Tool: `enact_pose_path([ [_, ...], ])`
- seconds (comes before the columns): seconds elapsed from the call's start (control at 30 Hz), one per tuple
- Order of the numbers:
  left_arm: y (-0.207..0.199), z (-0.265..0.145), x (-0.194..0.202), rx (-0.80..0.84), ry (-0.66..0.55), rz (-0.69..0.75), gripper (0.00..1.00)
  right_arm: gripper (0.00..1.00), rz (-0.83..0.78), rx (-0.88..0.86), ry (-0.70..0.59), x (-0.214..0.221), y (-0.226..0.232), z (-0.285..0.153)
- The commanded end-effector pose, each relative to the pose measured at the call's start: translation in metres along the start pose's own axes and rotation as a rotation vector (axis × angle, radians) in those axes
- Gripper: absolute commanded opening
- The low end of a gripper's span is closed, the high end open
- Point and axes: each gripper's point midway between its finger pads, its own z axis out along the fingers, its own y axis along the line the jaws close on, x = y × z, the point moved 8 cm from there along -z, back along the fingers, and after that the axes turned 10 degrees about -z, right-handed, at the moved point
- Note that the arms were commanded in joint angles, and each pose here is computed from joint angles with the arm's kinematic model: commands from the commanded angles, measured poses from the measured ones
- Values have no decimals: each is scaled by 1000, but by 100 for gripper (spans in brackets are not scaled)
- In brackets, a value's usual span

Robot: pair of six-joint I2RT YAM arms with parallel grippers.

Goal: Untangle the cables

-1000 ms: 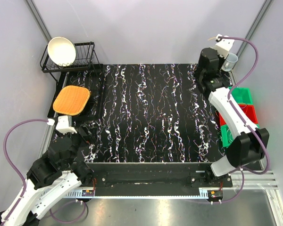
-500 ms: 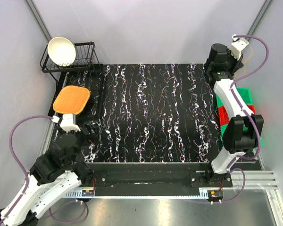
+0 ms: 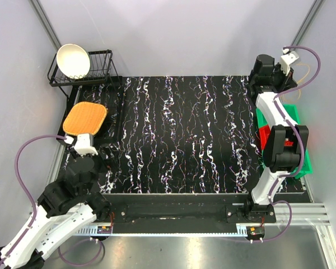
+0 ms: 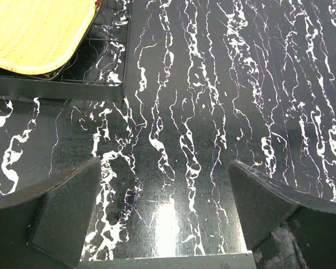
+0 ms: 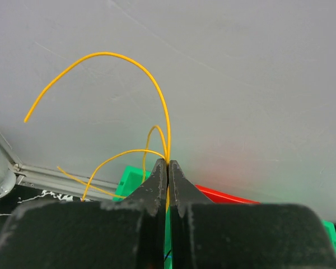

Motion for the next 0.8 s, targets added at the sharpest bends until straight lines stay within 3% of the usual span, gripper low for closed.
enact_pose_path([
  [0.0,-7,3,-7,15,-22,-6,99,0,57,114,-2,-1,-6,14],
  [0.1,-7,3,-7,14,-21,-5,99,0,71,150,-10,2,-9,14],
  [0.13,-7,3,-7,15,-22,-6,99,0,-101,162,6,14,-9,15],
  [0.17,-7,3,-7,12,-21,-5,99,0,71,183,0,9,-14,14],
  [0.23,-7,4,-7,10,-21,-4,99,0,-28,202,39,19,-1,20],
  [0.77,-8,6,-7,-2,-10,6,99,0,-93,204,137,45,1,4],
])
